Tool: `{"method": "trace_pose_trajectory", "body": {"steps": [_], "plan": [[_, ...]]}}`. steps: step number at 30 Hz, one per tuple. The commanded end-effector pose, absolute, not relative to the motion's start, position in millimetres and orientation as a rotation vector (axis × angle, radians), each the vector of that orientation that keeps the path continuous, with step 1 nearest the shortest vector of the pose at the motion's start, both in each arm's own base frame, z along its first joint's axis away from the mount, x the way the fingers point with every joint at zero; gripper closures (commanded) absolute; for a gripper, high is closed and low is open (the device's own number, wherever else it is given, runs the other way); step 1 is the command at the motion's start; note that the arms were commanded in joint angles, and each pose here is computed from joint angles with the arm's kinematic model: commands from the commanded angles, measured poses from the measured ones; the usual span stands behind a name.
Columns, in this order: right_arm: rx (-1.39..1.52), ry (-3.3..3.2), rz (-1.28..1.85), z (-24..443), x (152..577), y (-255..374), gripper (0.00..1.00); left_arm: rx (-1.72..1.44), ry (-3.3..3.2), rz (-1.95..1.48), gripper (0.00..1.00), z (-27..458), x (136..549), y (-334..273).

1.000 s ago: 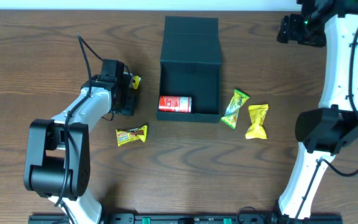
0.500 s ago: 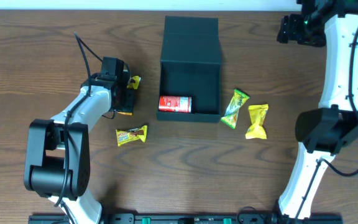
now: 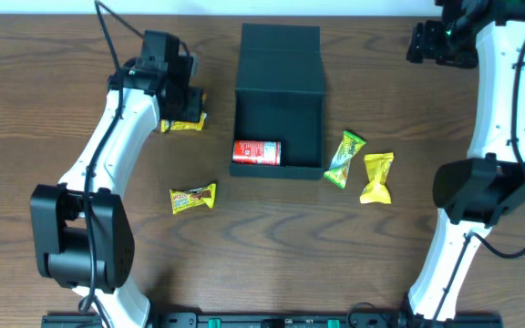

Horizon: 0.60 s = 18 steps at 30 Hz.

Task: Pack container
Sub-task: 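Carry the Lemond biscuit into the box and release it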

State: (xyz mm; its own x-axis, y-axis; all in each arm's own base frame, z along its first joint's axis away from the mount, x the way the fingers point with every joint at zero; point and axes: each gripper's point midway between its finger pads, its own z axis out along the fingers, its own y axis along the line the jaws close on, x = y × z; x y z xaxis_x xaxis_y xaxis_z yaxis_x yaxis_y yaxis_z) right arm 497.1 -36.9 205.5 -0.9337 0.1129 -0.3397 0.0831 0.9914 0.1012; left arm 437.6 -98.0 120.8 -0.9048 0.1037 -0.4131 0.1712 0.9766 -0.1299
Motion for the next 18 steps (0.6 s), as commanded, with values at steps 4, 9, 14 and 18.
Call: {"method": "trace_pose_trajectory", "body": {"steps": [4,9,14,18], "plan": [[0.216,2.767,0.102,210.1,493.8,-65.4,0.29,0.274,2.678,-0.347,0.80,136.9,427.9,-171.2],[0.333,2.761,0.113,209.6,487.1,-94.5,0.28,0.218,2.657,-0.422,0.80,142.1,415.3,-223.9],[0.379,2.753,0.104,209.7,483.7,-110.8,0.28,0.257,2.573,-0.510,0.81,150.6,412.6,-274.5],[0.404,2.749,0.101,209.7,481.8,-119.3,0.28,0.257,2.603,-0.508,0.86,133.2,402.3,-297.2]]}}
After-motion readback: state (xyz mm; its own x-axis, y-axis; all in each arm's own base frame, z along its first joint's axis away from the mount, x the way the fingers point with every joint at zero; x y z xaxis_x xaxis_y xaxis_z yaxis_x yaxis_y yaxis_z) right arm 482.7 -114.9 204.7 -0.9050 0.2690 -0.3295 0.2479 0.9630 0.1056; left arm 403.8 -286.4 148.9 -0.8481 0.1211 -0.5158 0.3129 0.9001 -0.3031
